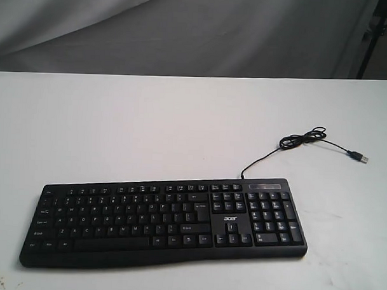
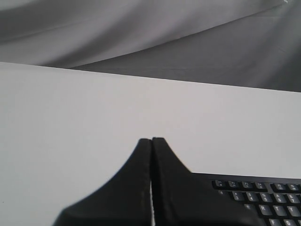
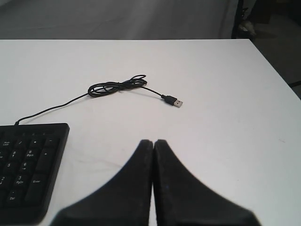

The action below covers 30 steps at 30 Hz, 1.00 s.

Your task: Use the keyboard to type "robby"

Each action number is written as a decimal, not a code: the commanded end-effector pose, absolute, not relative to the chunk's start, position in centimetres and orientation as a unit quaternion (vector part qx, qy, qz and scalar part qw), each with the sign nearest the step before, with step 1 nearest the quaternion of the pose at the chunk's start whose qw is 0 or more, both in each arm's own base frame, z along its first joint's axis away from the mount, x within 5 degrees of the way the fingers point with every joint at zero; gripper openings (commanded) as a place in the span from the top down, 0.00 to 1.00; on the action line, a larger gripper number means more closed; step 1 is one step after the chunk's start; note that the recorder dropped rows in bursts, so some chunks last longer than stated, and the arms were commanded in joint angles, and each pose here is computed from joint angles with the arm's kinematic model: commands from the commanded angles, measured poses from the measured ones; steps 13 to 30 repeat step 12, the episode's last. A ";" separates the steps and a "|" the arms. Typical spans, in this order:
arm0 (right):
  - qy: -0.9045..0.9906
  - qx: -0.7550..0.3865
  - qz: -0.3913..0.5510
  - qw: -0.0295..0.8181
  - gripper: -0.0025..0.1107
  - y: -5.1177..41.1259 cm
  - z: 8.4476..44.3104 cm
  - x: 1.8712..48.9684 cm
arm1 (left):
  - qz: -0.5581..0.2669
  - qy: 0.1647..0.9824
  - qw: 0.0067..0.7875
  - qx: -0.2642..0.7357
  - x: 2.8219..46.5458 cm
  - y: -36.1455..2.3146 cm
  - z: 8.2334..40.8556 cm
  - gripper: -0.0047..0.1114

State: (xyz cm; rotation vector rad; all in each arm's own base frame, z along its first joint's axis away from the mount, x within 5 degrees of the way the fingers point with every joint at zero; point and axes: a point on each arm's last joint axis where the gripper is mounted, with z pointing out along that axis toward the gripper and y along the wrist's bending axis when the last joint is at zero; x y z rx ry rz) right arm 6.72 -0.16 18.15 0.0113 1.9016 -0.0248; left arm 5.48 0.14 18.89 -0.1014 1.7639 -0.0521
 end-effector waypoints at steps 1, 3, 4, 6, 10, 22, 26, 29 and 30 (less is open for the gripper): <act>0.813 0.004 -0.016 0.582 0.98 -0.2 18.1 6.7 | -0.029 0.771 0.635 -0.047 5.5 0.1 18.8 0.96; 0.813 0.004 -0.016 0.582 0.98 -0.2 18.1 6.7 | -0.029 0.771 0.635 -0.047 5.5 0.1 18.8 0.96; 0.813 0.004 -0.016 0.582 0.98 -0.2 18.1 6.7 | -0.029 0.771 0.635 -0.047 5.5 0.1 18.8 0.96; 0.813 0.006 -0.015 0.582 0.98 -0.2 18.1 6.7 | -0.029 0.771 0.635 -0.047 5.5 0.1 18.8 0.96; 0.813 0.006 -0.015 0.582 0.98 -0.2 18.1 6.7 | -0.029 0.771 0.635 -0.047 5.5 0.1 18.8 0.96; 0.813 0.006 -0.015 0.582 0.98 -0.2 18.1 6.7 | -0.029 0.771 0.635 -0.047 5.5 0.1 18.8 0.96; 0.813 0.006 -0.015 0.582 0.98 -0.2 18.1 6.7 | -0.029 0.771 0.635 -0.047 5.5 0.1 18.8 0.96; 0.813 0.006 -0.015 0.582 0.98 -0.2 18.1 6.7 | -0.029 0.771 0.635 -0.047 5.5 0.1 18.8 0.96; 0.813 0.006 -0.015 0.582 0.98 -0.2 18.1 6.7 | -0.029 0.771 0.635 -0.047 5.5 0.1 18.8 0.96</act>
